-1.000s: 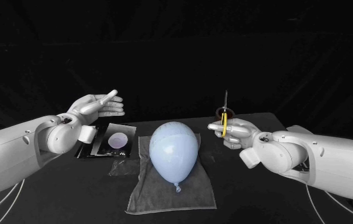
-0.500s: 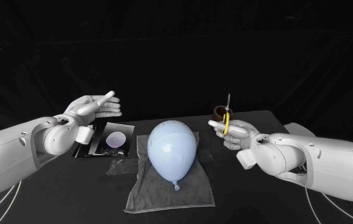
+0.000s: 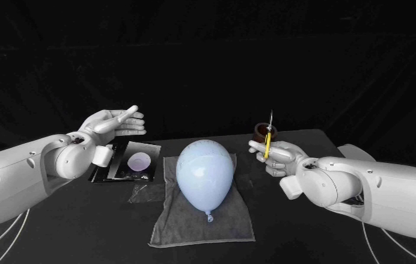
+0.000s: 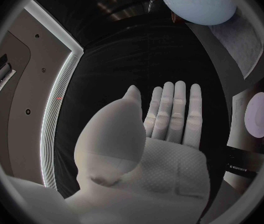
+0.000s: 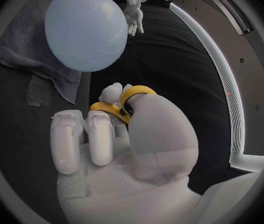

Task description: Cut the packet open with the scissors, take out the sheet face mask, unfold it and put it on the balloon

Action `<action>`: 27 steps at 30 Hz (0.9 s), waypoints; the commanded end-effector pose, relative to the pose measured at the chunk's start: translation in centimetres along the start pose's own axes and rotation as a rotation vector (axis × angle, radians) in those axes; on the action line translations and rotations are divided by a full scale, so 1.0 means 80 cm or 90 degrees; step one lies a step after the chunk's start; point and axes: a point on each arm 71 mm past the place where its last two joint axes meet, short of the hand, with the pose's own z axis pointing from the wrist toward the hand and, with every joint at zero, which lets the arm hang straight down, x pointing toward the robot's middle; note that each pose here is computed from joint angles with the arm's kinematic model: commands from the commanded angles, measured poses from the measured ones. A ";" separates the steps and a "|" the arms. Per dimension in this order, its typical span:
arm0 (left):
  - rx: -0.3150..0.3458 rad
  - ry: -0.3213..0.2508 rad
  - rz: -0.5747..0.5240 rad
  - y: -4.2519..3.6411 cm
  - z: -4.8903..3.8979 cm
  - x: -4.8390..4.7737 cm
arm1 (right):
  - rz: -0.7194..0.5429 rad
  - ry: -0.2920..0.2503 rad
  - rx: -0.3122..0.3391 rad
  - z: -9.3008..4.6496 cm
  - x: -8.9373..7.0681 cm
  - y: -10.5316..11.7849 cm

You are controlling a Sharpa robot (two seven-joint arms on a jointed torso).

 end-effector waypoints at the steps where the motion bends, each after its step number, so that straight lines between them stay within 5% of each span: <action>1: 0.004 0.010 -0.005 -0.0013 0.000 0.004 | 0.022 0.028 -0.005 0.000 0.005 0.001; 9: 0.002 0.015 0.030 0.0002 -0.001 0.002 | 0.035 0.054 -0.025 0.000 0.009 0.004; 17: -0.013 0.046 0.179 0.0104 -0.005 -0.001 | 0.046 0.103 -0.051 -0.004 0.013 0.010; 27: -0.025 -0.005 0.238 0.0166 -0.012 -0.028 | 0.019 0.109 -0.072 -0.009 0.012 0.018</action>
